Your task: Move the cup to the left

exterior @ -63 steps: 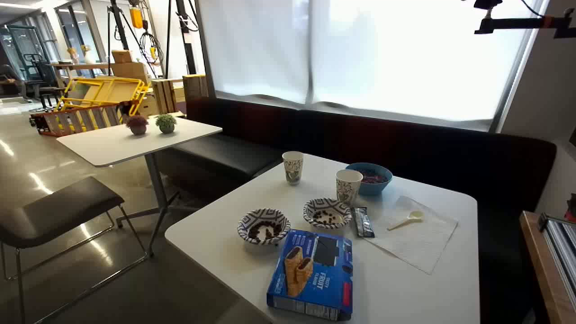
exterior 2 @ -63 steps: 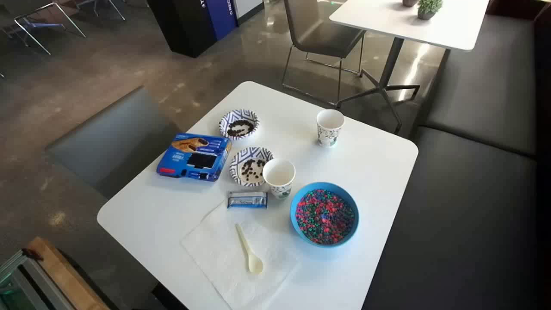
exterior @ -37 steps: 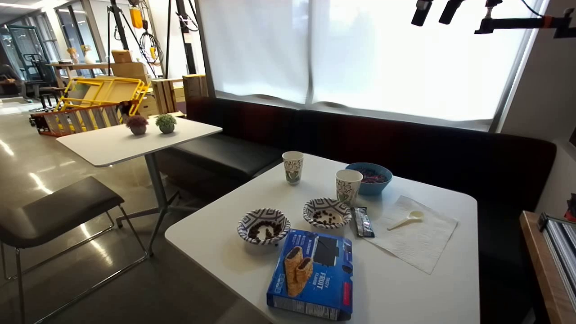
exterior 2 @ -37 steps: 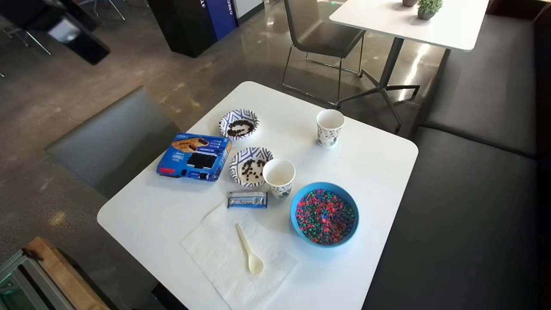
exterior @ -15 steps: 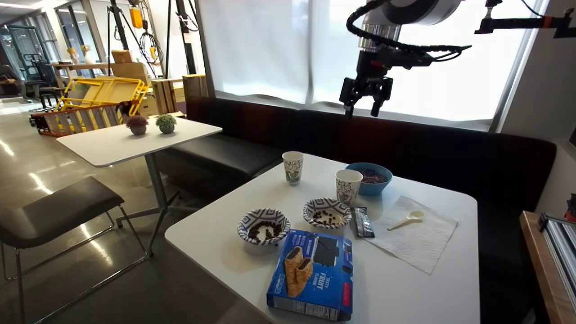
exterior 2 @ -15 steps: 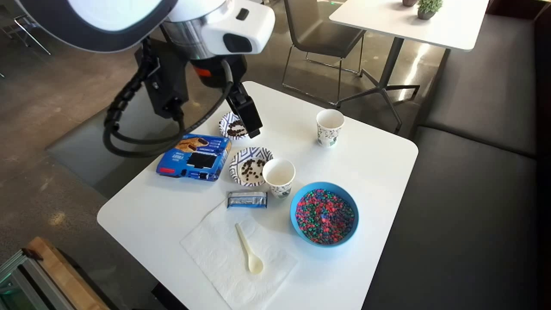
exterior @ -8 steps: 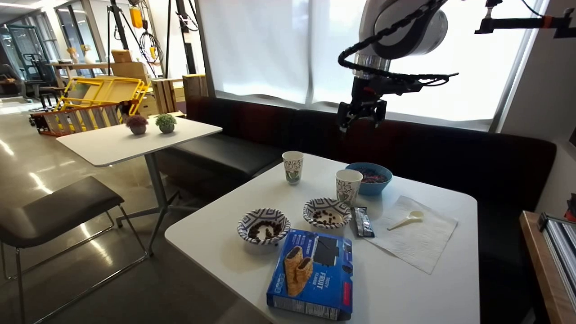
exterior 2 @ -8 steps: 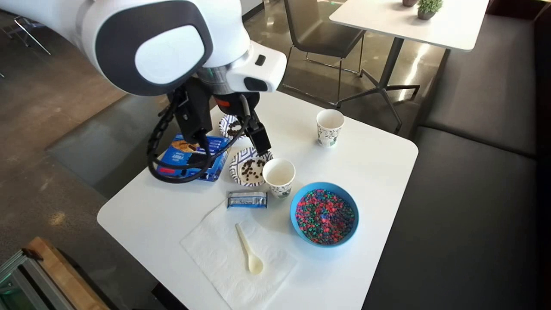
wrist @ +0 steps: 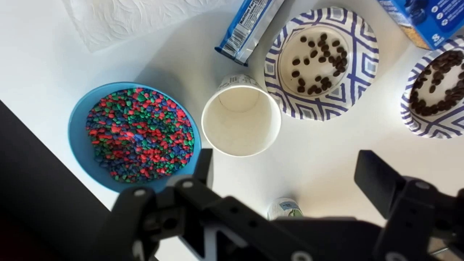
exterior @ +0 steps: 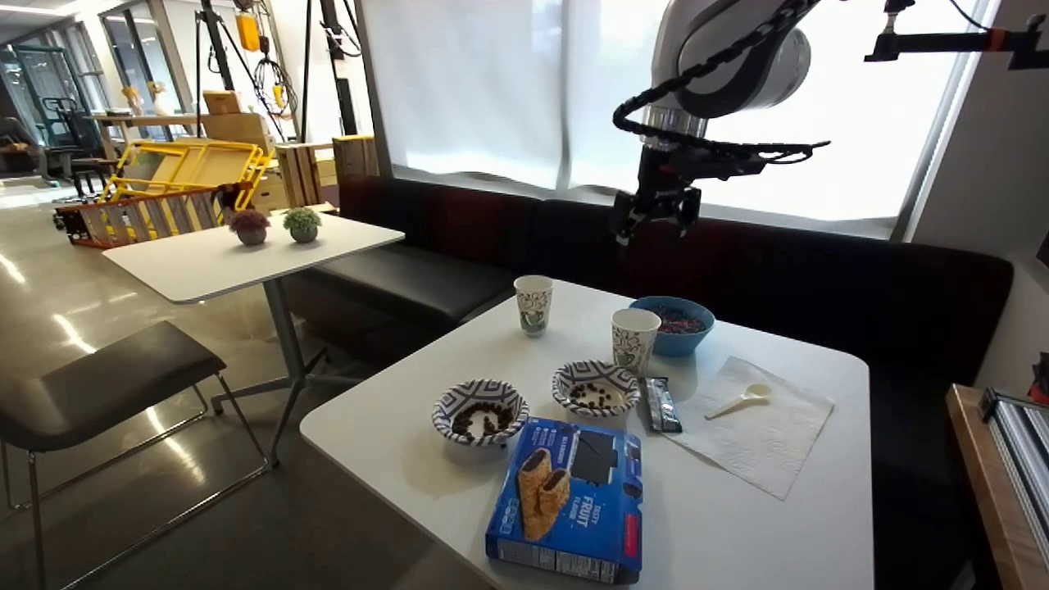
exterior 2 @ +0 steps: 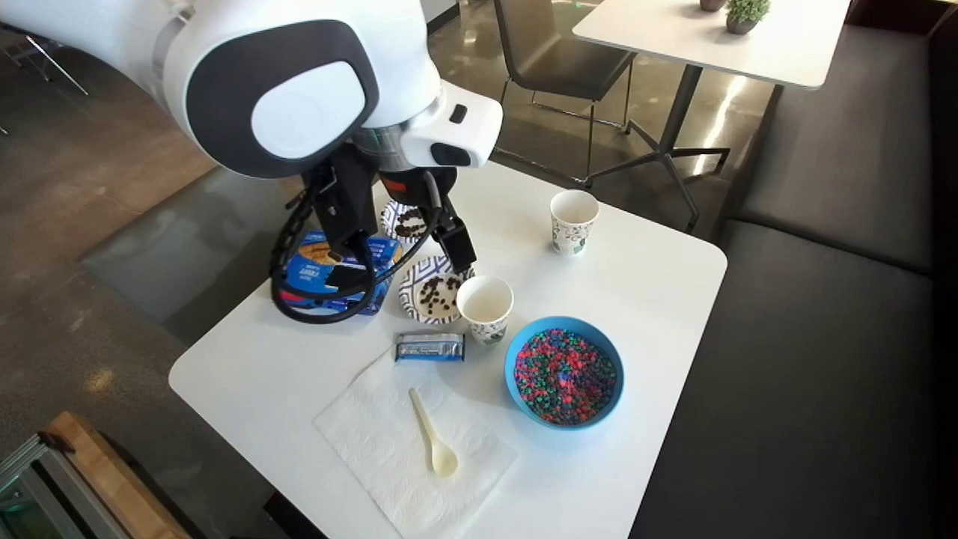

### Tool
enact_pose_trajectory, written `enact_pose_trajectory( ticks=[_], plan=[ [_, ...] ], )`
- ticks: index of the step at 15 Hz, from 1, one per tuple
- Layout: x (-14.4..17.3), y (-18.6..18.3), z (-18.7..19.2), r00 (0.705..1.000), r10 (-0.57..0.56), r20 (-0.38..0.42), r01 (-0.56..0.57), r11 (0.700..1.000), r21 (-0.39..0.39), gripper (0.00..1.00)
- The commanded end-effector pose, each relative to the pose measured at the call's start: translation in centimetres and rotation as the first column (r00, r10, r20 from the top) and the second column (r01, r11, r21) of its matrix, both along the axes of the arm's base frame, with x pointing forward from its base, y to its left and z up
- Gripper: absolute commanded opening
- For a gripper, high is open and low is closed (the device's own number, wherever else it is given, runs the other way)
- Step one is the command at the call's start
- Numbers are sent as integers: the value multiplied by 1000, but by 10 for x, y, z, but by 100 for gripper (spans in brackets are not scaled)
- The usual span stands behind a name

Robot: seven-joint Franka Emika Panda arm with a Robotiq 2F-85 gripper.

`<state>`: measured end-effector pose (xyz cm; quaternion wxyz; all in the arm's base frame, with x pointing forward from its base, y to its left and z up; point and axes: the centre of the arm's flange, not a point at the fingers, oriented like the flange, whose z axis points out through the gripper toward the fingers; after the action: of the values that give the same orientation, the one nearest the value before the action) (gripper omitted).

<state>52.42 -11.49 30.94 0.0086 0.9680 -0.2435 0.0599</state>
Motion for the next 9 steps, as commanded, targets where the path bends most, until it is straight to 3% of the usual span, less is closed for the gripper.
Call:
enact_pose_trajectory(
  ticks=[1, 2, 9],
  plan=[
    [0, 0, 0, 1000, 0, 0, 0, 1000, 0, 100],
    [4, 5, -2, 1000, 4, -17, -4, 999, 41, 100],
    [39, 15, -33, 999, 9, -34, -5, 996, 91, 100]
  ],
)
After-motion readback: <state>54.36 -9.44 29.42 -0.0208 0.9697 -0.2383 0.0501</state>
